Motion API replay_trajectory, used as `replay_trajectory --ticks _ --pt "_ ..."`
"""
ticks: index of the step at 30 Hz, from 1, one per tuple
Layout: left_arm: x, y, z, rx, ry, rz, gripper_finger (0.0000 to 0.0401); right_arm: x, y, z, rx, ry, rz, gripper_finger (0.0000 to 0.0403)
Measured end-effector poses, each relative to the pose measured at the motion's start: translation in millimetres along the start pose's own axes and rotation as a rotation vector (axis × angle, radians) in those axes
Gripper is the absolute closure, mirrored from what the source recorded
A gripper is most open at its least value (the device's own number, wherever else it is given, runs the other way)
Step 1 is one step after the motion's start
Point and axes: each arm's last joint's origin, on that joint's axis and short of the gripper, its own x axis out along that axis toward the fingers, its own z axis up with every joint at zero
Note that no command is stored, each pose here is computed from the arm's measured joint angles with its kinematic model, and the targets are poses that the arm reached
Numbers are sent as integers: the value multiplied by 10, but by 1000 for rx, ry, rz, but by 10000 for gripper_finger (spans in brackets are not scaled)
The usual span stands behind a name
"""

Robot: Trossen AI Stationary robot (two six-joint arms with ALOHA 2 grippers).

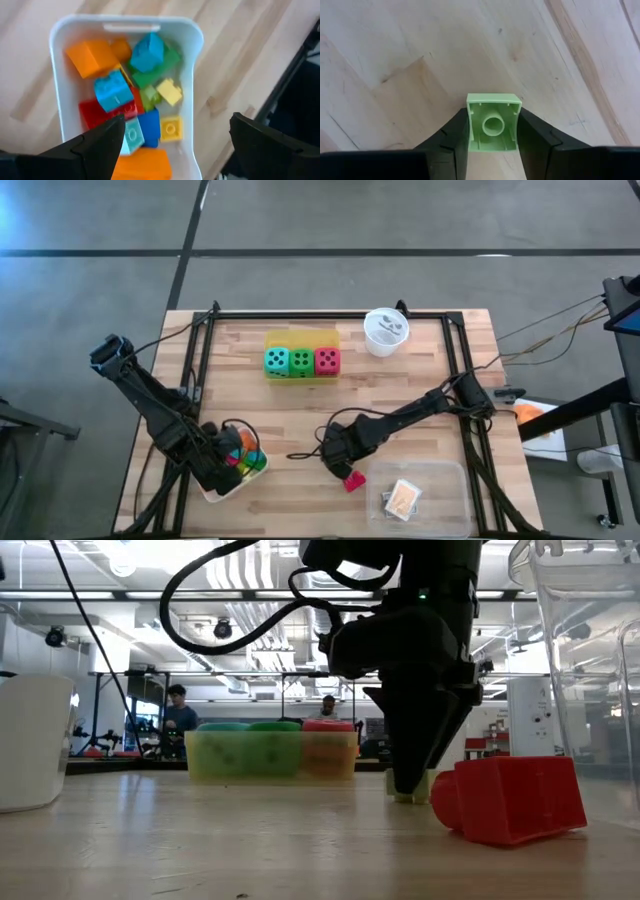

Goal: Pick & Place Toys
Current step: Put the light green game piece into the white bin

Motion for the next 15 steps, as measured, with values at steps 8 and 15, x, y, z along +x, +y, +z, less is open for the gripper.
replay_trajectory --ticks 8,15 --pt "24 35 40 36 -159 52 55 -214 136 66 -59 -78 48 284" --pt "275 106 1 120 -170 52 55 -530 327 130 -134 -177 119 284"
